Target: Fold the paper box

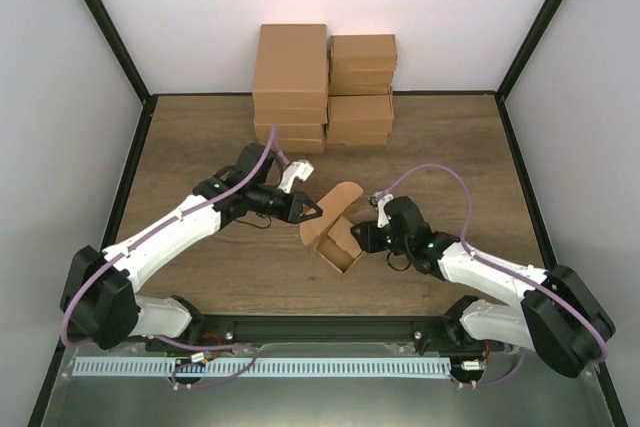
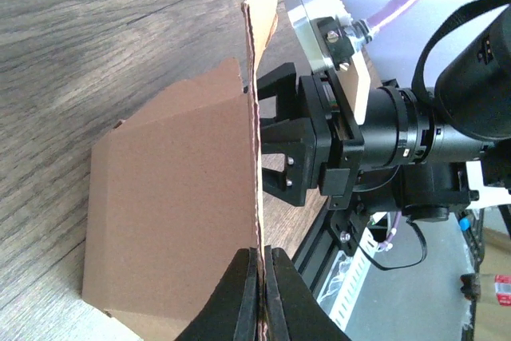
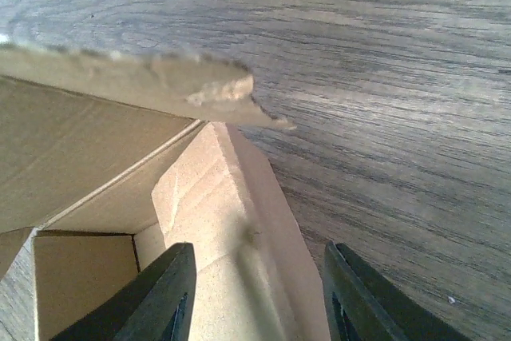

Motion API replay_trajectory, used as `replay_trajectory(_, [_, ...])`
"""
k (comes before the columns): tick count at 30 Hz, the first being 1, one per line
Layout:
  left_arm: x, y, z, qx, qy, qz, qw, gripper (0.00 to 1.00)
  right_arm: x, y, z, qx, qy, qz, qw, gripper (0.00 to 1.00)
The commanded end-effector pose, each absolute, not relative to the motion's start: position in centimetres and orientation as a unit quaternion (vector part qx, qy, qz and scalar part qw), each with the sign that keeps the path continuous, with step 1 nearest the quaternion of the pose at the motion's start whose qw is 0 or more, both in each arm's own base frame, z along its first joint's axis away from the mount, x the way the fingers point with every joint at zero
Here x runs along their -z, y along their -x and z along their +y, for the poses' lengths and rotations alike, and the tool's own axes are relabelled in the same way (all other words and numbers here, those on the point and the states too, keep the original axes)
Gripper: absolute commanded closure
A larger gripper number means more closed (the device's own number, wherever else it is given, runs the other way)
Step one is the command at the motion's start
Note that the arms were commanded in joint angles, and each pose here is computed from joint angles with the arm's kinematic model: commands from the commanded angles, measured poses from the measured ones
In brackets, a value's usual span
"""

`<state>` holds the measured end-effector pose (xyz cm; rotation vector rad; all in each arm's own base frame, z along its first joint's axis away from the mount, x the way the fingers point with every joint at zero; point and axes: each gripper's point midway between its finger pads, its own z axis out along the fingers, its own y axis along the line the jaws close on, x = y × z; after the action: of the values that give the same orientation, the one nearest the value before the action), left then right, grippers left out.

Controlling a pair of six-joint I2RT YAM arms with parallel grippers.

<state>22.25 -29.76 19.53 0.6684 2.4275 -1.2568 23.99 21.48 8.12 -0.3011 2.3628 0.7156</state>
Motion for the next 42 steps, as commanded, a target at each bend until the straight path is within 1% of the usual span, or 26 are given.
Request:
replay_trajectory(1, [-20.3,-23.0,-29.9,0.464,-0.224,0.842,0.159,0.96,-9.1,-24.5,21.8,-0.287,0.112,0.889,0.34,0.56])
replay_trajectory(6, [-20.9,-23.8,-29.7,0.472,-0.215,0.84,0.16,0.96,-8.3,-24.2,22.0,-0.291,0.115,0.891,0.328,0.6])
replay_trajectory(13, [-20.7,-24.5,-29.5,0.48,-0.208,0.839,0.152,0.96,-7.1,-24.5,22.2,-0.257,0.147,0.9,0.319,0.61])
replay_trajectory(16, [-20.7,-24.9,-29.3,0.489,-0.199,0.836,0.147,0.96,-6.8,-24.4,22.3,-0.243,0.159,0.9,0.324,0.65])
replay_trajectory(18, [-20.7,-25.2,-29.0,0.498,-0.191,0.833,0.148,0.96,-7.0,-24.2,22.7,-0.241,0.17,0.896,0.33,0.66])
replay_trajectory(22, [-20.5,-25.8,-28.6,0.508,-0.182,0.83,0.141,0.96,-6.8,-23.8,23.5,-0.22,0.195,0.896,0.332,0.66])
replay_trajectory(26, [-20.0,-25.7,-28.6,0.52,-0.186,0.825,0.118,0.96,-6.5,-24.0,24.3,-0.181,0.213,0.904,0.323,0.66])
replay_trajectory(33, [-20.2,-26.2,-28.0,0.515,-0.182,0.829,0.121,0.96,-6.1,-24.2,25.9,-0.142,0.25,0.906,0.31,0.67])
replay_trajectory(42, [-19.9,-26.8,-27.1,0.509,-0.175,0.834,0.125,0.96,-3.8,-24.0,26.4,-0.123,0.254,0.918,0.278,0.69])
